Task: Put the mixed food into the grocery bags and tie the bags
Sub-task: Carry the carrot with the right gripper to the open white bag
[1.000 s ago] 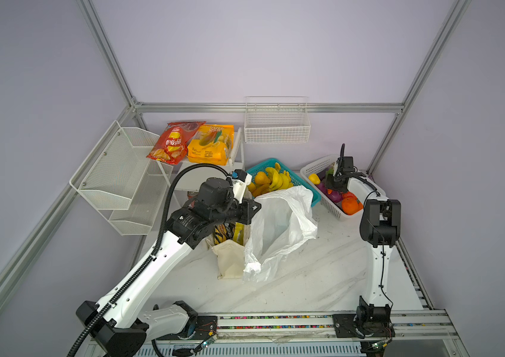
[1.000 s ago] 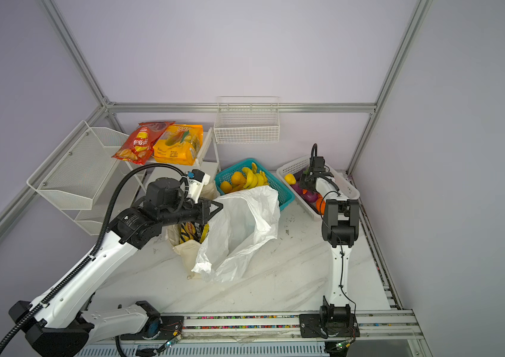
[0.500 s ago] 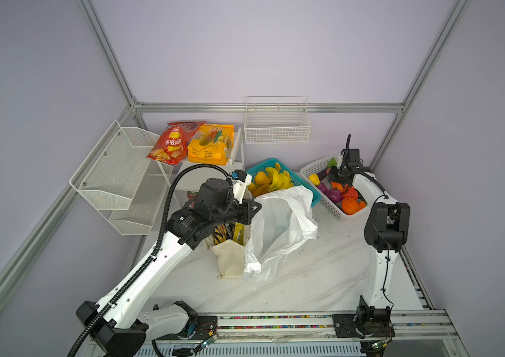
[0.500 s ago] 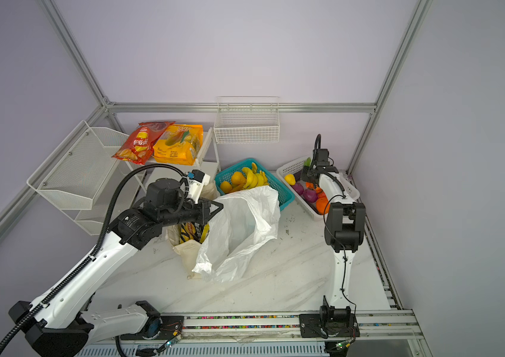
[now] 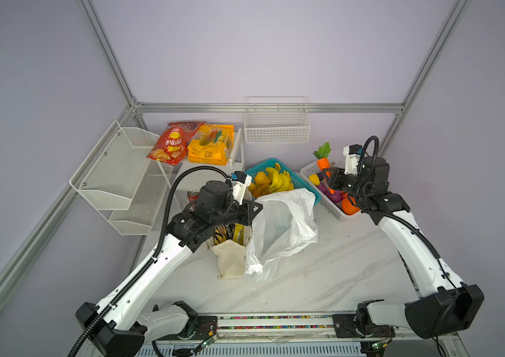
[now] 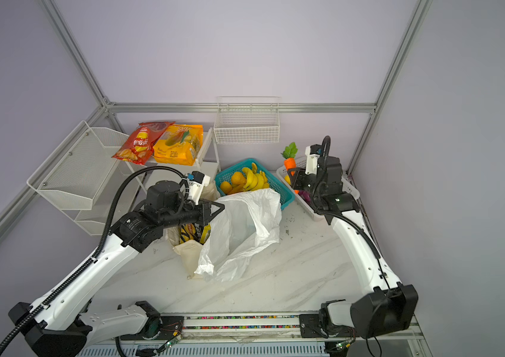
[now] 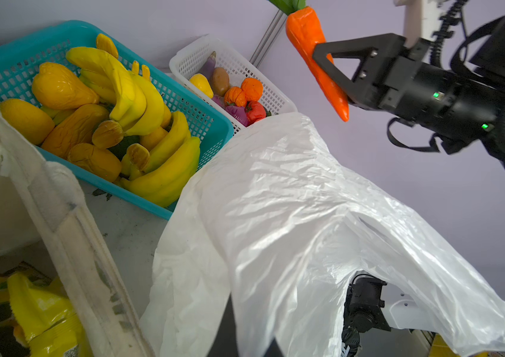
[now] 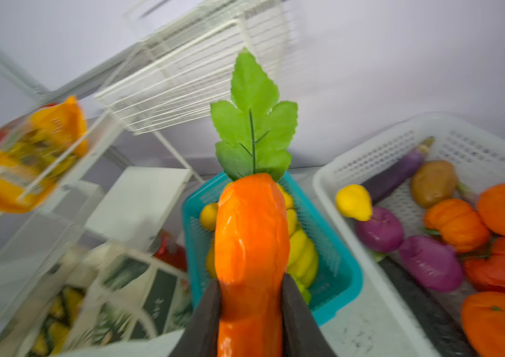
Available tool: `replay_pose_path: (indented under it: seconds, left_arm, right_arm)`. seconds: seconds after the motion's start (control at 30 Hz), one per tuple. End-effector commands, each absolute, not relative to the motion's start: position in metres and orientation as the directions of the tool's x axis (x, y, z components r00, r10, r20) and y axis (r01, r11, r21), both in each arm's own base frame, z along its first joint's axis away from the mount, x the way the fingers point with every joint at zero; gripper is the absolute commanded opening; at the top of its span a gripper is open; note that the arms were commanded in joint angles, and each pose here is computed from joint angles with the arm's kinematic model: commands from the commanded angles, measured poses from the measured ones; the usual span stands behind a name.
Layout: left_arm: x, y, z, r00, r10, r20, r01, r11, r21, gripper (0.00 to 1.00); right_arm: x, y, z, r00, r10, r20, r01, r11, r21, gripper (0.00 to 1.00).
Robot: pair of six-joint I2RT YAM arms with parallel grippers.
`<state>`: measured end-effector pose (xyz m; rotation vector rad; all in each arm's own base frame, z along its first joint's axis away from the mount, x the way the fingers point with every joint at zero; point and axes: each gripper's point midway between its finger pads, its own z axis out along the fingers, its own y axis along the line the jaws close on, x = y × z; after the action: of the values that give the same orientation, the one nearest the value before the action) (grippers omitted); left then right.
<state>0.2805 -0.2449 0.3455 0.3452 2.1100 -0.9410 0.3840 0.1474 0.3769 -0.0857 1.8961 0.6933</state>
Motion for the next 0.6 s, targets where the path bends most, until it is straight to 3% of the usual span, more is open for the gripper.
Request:
replay_pose_path:
  seconds: [0.0, 0.17, 0.33, 0.47, 0.57]
  left_arm:
    - [0.281, -0.244, 0.349, -0.639, -0.092, -0.763, 0.520, 0.680, -0.517, 0.00]
    - [0.286, -0.241, 0.343, -0.645, -0.099, -0.757, 0.492, 0.705, -0.511, 0.00]
    - [0.292, -0.238, 0.339, -0.651, -0.116, -0.750, 0.462, 0.723, -0.513, 0.00]
    - [0.296, -0.240, 0.340, -0.658, -0.134, -0.741, 0.448, 0.722, -0.527, 0.00]
    - [0.298, -0.241, 0.339, -0.665, -0.142, -0.733, 0.436, 0.723, -0.536, 0.00]
  right_arm:
    - [0.328, 0.175, 0.416, -0.404, 0.251, -0.880, -0.532, 0.718, 0.449, 0.14]
    - [0.246, 0.207, 0.456, -0.392, 0.196, -0.899, -0.750, 0.498, 0.435, 0.13]
    - [0.179, 0.228, 0.456, -0.383, 0.077, -0.921, -0.873, 0.295, 0.388, 0.12]
    - [0.148, 0.236, 0.443, -0.387, 0.021, -0.922, -0.903, 0.191, 0.384, 0.12]
    - [0.137, 0.242, 0.425, -0.391, -0.042, -0.920, -0.909, 0.172, 0.379, 0.12]
